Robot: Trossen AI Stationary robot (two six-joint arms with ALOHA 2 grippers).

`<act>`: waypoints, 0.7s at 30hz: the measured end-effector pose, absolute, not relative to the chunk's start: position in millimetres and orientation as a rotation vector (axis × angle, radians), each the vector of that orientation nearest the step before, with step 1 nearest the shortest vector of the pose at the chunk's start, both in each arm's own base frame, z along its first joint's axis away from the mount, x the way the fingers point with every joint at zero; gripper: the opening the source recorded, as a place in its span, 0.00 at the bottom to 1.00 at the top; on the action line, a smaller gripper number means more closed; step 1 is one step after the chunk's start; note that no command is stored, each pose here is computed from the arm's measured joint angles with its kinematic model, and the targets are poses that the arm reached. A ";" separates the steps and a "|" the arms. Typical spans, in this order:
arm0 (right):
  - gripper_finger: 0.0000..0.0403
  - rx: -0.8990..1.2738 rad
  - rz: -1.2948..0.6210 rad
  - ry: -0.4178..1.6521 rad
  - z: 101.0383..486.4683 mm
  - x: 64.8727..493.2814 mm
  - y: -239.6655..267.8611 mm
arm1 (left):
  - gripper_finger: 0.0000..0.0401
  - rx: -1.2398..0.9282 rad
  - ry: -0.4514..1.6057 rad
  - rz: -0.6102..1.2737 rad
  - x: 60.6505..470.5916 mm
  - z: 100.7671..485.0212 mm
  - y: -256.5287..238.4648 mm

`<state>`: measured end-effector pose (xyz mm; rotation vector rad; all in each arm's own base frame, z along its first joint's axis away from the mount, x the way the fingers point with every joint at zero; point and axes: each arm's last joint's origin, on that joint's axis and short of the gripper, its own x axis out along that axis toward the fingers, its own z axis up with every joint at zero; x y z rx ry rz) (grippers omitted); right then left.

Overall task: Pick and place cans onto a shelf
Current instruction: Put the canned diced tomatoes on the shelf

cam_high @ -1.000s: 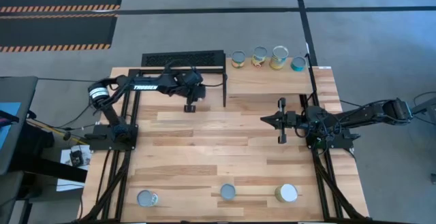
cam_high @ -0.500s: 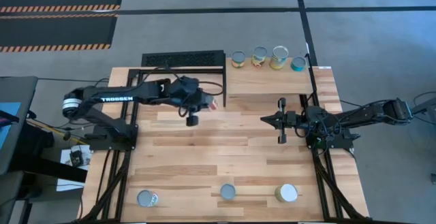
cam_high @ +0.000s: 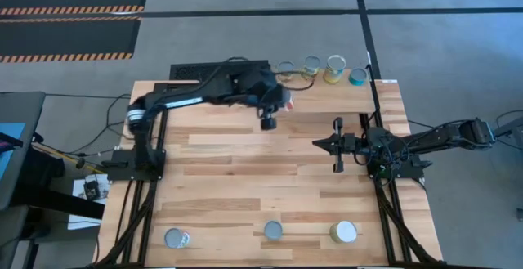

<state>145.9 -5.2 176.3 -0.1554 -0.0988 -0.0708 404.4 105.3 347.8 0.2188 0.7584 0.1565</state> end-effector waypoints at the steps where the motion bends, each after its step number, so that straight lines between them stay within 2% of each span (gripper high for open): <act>1: 0.03 -0.156 -0.071 -0.099 176.3 145.9 -5.2 | 0.00 0.218 0.768 0.165 410.6 347.2 111.5; 6: 0.03 -0.161 -0.069 -0.098 176.2 145.9 -5.1 | 0.00 0.215 0.828 0.212 434.1 336.2 139.1; 14: 0.03 -0.166 -0.068 -0.099 176.3 145.9 -5.1 | 0.00 0.187 0.891 0.249 449.6 312.2 168.1; 21: 0.03 -0.166 -0.068 -0.097 176.2 146.0 -5.2 | 0.07 0.184 0.885 0.260 450.7 309.2 174.2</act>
